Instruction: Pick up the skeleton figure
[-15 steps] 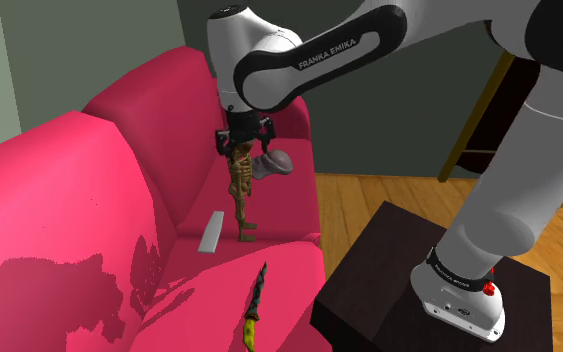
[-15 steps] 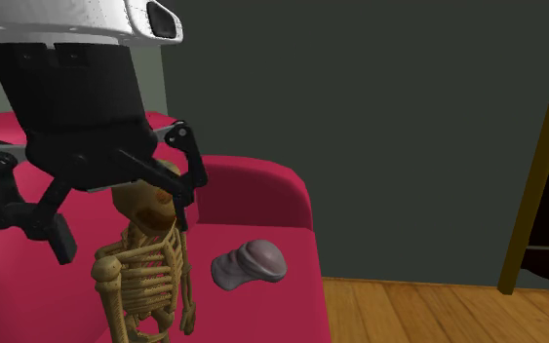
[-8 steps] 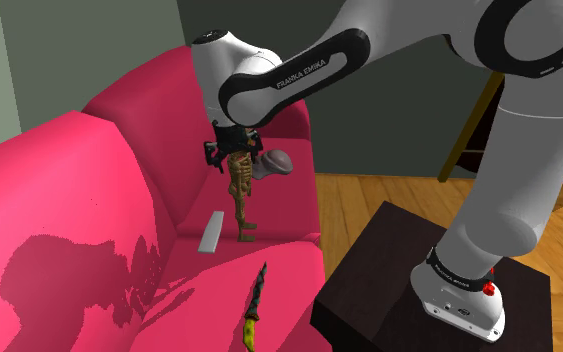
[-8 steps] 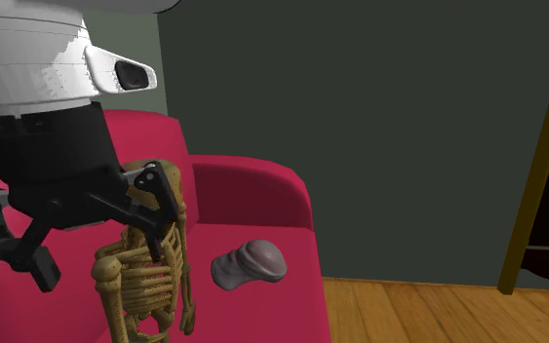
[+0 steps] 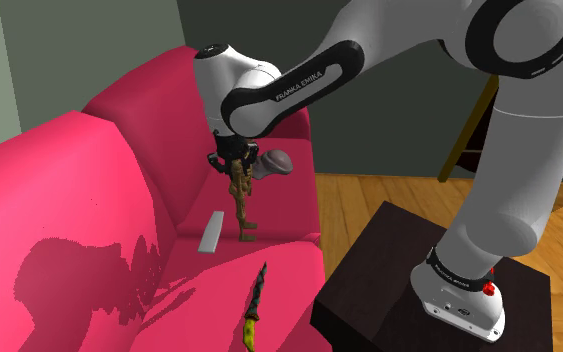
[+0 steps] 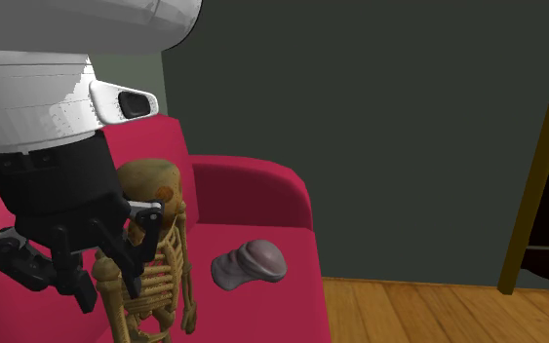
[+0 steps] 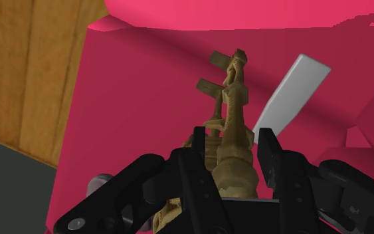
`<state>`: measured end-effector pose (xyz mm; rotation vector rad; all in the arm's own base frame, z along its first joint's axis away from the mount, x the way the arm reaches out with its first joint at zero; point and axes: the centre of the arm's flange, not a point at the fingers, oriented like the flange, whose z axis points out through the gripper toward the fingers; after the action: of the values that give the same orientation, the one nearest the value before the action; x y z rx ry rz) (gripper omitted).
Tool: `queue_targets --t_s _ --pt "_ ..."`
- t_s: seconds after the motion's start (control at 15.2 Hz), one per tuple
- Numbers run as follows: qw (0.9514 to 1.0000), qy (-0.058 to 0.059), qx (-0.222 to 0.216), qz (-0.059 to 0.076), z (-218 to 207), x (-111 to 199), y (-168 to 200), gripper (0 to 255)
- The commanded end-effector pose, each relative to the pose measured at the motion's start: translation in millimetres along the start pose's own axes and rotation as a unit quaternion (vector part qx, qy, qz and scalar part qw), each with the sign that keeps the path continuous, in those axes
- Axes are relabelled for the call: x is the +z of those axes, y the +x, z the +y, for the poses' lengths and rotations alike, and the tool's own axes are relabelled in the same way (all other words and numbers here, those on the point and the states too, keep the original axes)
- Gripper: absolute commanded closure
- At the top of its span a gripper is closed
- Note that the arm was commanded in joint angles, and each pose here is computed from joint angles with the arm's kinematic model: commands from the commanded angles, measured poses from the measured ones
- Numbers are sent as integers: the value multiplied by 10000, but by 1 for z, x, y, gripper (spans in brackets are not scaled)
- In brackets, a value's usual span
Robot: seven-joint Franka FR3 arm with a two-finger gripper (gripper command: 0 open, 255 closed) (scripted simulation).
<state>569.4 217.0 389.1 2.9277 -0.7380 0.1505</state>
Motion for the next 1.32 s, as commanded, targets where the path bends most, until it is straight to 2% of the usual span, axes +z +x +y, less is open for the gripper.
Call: queue_targets --t_s 0.0,0.4,1.25 --pt "10000 -4 -1 -4 0 1 0 255" --pt "10000 -5 -1 -4 -1 0 0 255" --pt "10000 -5 -1 -4 6 -67 8 255"
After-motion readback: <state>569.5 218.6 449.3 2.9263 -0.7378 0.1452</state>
